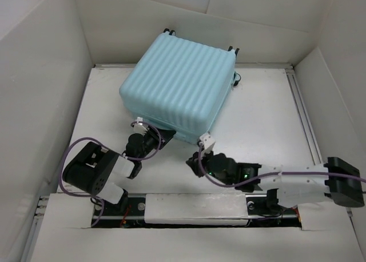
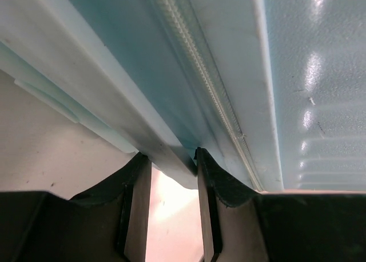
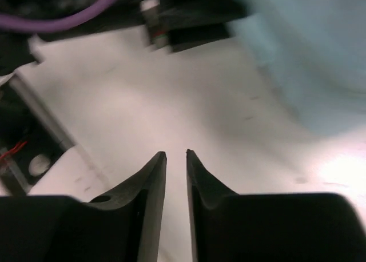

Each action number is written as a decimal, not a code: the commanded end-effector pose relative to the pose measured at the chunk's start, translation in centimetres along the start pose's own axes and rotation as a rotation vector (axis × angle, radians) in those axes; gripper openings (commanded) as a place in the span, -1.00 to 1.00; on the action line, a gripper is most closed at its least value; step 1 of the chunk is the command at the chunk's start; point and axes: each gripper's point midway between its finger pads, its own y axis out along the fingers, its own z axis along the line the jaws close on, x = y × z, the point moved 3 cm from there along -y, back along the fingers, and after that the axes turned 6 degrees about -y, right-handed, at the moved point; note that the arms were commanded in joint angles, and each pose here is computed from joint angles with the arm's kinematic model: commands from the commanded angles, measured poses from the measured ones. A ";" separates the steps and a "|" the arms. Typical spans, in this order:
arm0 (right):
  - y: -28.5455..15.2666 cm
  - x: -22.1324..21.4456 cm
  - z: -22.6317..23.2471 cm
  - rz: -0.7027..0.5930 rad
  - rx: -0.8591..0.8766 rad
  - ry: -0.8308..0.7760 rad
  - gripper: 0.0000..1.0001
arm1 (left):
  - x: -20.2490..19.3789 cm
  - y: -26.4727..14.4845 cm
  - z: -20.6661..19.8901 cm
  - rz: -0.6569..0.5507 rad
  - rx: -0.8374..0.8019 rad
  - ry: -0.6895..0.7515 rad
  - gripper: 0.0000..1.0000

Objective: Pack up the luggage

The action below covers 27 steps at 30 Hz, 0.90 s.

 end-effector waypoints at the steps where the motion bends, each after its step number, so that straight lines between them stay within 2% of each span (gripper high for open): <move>1: -1.5 0.5 -6.0 -0.042 -0.169 0.059 -0.40 | -1.5 -1.6 -2.8 0.081 -0.137 0.128 -1.00; 5: -3.5 1.6 -9.3 -0.094 -0.162 0.050 0.18 | -1.2 -2.0 -2.8 0.064 -0.118 0.170 -1.00; 7: -3.8 2.6 -11.6 -0.116 -0.183 0.024 0.31 | -1.2 -2.1 -2.5 0.059 -0.100 0.176 -1.00; 12: -2.0 2.8 -11.7 -0.036 -0.031 -0.043 0.29 | -1.2 -2.0 -2.9 0.068 -0.109 0.178 -1.00; 18: -0.7 2.6 -11.8 -0.002 0.011 -0.089 0.21 | -1.2 -1.8 -2.8 0.066 -0.114 0.180 -1.00; 23: 0.4 2.7 -12.1 -0.006 0.041 -0.102 -0.04 | -1.4 -1.6 -2.5 0.076 -0.115 0.170 -1.00; 27: 1.2 2.8 -13.0 -0.011 -0.001 -0.099 -0.13 | -1.5 -1.5 -2.3 0.084 -0.118 0.171 -1.00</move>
